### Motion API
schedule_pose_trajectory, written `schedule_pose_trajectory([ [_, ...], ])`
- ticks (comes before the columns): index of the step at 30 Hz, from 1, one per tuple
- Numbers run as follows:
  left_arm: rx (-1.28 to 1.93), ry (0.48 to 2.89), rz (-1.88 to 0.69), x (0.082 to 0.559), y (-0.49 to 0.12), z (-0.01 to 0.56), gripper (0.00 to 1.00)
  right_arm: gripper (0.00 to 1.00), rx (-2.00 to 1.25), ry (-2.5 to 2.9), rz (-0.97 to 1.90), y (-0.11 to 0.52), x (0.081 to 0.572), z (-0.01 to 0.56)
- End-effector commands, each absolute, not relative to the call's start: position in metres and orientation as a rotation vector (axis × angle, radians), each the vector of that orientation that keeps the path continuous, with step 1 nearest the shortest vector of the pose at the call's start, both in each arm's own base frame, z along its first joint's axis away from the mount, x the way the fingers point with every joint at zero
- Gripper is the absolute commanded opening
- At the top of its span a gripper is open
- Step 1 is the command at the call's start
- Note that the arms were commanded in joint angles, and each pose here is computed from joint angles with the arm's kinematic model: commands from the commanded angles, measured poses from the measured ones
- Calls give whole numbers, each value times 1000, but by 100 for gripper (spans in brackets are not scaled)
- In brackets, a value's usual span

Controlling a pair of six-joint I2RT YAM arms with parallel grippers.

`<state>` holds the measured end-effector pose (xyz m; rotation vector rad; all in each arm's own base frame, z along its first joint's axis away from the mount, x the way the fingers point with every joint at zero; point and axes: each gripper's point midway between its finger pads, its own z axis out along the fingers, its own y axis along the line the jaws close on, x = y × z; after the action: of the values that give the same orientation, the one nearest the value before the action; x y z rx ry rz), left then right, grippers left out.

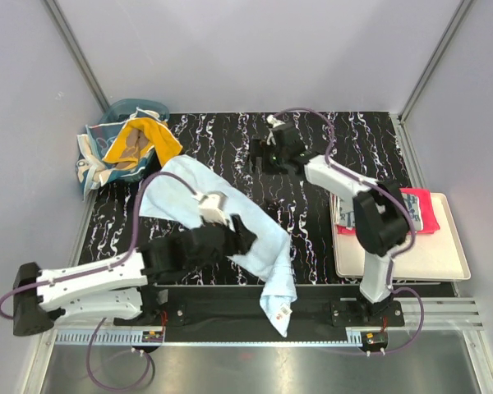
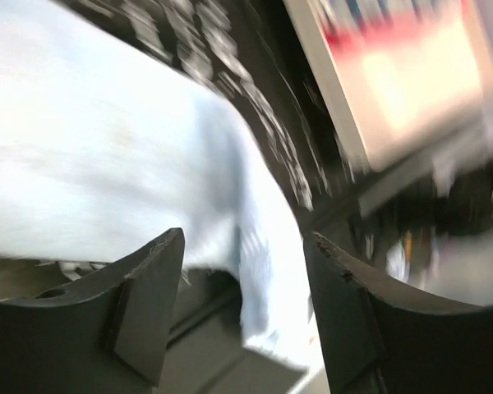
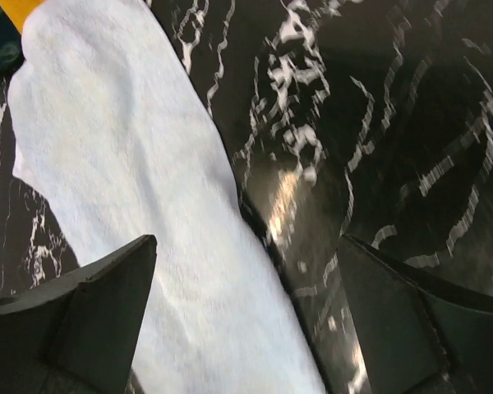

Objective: Fold and stack the towels
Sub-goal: Move the towel to the center of the board, then flatten out the crumpled towel

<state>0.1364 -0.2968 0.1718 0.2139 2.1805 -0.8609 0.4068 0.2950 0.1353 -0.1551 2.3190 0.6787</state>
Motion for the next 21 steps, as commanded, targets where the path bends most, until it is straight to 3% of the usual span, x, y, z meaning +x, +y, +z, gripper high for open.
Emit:
schedule_pose_trajectory([
  [1, -357, 2021, -532, 203, -206, 201, 66, 97, -342, 2294, 839, 337, 430, 128],
  [6, -723, 1918, -339, 243, -137, 189, 67, 96, -436, 2337, 790, 369, 447, 93],
  [12, -894, 1902, -226, 265, -102, 157, 66, 93, -531, 2370, 789, 394, 427, 70],
  [19, -953, 1912, -220, 295, -93, 143, 67, 77, -535, 2441, 754, 394, 410, 39],
  [21, -951, 1922, -223, 300, -94, 141, 67, 63, -519, 2463, 722, 389, 409, 32],
])
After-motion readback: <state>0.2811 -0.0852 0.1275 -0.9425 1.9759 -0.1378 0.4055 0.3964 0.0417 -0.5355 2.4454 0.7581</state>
